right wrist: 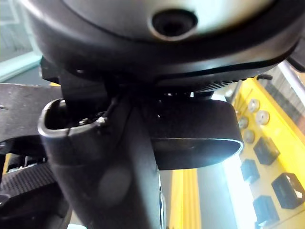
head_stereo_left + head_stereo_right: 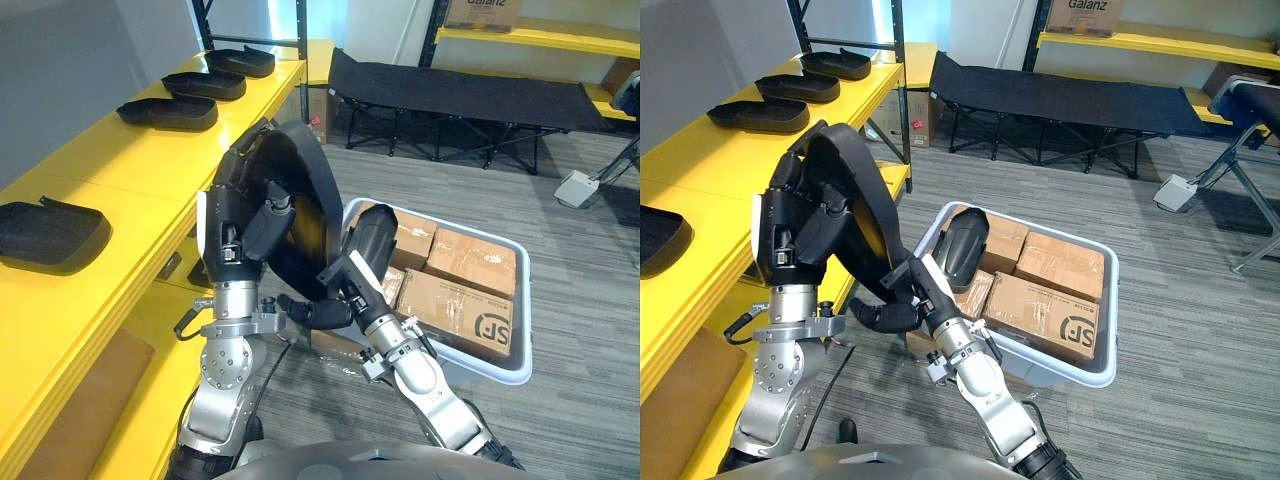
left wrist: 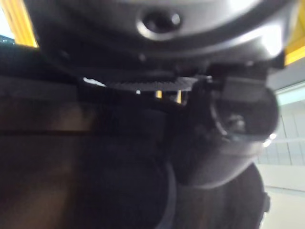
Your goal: Walk over and take three plastic housings, then place them on the shelf
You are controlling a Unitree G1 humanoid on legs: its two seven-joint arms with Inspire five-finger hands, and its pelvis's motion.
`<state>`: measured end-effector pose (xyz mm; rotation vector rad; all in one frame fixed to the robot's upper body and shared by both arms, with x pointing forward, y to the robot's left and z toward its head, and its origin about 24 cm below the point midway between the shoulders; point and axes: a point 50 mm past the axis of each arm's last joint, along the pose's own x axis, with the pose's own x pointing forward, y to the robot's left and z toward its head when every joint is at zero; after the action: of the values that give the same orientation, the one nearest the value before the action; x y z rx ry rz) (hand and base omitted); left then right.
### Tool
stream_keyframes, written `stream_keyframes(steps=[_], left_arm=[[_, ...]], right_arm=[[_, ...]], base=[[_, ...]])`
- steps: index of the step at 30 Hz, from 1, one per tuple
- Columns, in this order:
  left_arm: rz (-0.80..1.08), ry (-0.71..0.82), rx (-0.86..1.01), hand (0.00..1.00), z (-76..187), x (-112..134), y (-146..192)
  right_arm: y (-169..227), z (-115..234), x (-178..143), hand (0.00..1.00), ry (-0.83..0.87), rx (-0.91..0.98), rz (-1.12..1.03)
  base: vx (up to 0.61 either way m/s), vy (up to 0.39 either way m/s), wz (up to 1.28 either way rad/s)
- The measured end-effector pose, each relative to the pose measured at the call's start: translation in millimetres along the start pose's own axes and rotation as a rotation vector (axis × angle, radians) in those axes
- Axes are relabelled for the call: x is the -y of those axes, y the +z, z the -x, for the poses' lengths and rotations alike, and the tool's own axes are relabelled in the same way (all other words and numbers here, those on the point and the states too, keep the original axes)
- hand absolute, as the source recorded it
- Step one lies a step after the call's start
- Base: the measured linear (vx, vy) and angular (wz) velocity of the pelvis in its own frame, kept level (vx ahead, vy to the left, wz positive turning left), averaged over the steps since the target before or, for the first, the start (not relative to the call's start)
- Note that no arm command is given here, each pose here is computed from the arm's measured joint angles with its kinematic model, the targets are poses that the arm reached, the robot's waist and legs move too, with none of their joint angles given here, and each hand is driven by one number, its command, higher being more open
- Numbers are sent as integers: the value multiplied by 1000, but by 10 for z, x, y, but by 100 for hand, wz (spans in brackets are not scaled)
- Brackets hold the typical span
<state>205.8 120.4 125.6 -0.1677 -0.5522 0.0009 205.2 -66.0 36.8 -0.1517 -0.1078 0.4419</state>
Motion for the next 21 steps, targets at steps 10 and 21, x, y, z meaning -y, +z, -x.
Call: stream_keyframes(steps=[10,21], left_arm=[[-2,22,-15,100,-22,3,-14],[150,-76,-179,100,-32,8,-152]], right_arm=[[-38,-59,136,0,-114,-11,46],[-280,36,334,0,-255,-147,-46]], base=[[0,0,0],[0,0,0]])
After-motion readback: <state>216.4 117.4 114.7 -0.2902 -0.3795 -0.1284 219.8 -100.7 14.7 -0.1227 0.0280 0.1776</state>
